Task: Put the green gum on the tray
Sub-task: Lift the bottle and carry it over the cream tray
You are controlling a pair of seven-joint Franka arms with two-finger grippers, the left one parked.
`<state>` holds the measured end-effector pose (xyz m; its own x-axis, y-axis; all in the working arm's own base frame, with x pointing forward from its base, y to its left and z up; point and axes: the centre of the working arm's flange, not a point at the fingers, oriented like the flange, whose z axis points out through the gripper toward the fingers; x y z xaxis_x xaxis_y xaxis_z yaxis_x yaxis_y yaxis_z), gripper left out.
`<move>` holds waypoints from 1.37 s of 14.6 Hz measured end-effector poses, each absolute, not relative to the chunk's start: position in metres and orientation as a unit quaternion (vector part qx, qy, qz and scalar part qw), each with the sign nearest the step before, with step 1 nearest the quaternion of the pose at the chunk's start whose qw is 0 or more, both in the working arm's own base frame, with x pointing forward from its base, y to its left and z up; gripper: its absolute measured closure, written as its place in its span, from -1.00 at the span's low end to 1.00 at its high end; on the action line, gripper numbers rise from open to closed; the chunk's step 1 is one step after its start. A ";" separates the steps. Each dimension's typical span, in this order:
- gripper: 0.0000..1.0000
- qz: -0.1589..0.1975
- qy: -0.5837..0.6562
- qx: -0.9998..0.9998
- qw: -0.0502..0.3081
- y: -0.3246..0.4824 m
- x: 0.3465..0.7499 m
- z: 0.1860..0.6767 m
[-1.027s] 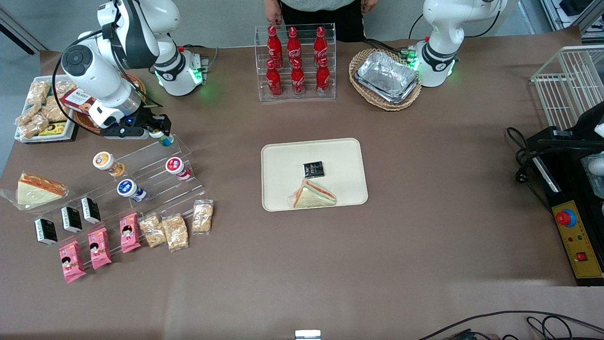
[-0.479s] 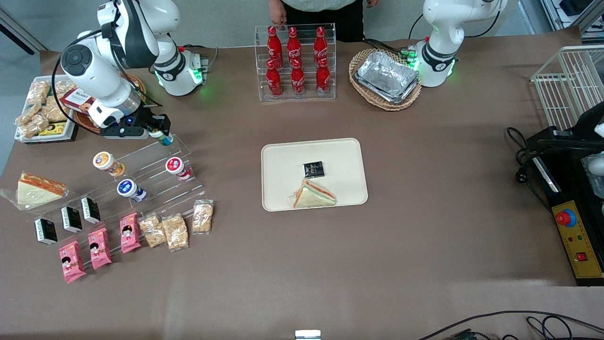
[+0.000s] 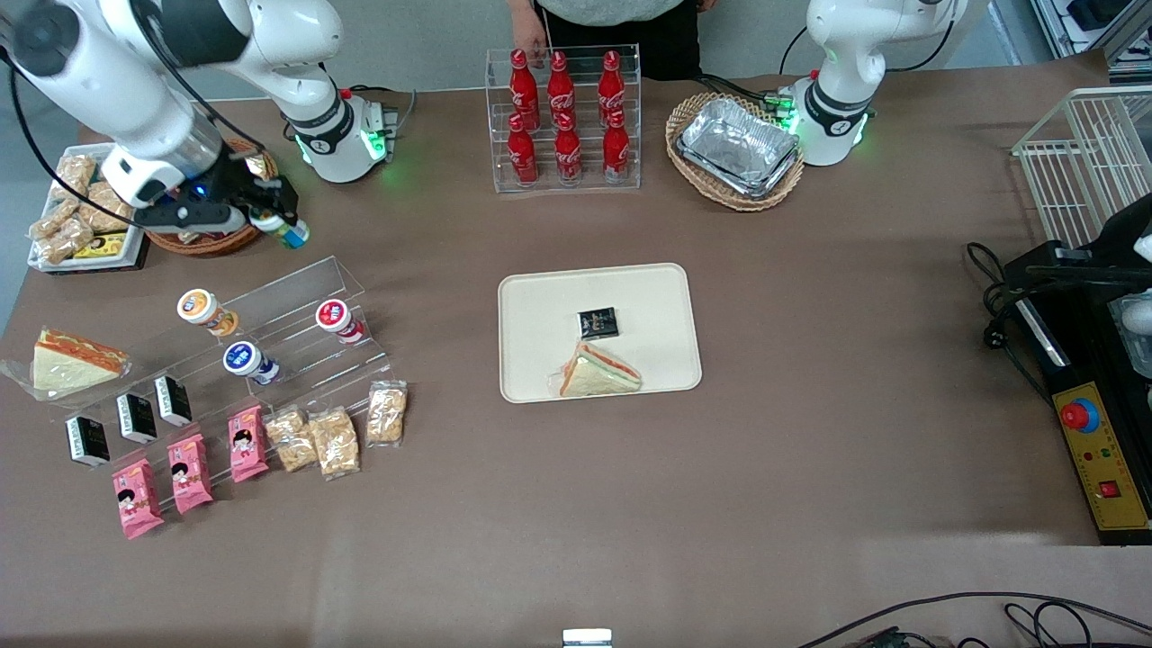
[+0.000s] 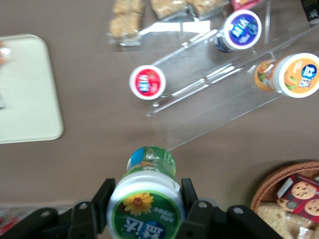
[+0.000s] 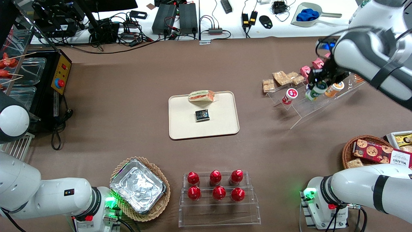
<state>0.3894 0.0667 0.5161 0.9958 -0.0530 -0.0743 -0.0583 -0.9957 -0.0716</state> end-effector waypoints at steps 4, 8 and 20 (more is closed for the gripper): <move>-0.18 0.041 0.050 -0.997 0.041 0.129 0.407 0.570; -0.18 0.049 0.089 -0.994 0.029 0.238 0.430 0.575; -0.18 0.057 0.158 -0.984 0.059 0.372 0.489 0.391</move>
<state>0.4890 0.3724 0.3906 0.9438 -0.3037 -0.1305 -0.3171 -0.9434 -0.0976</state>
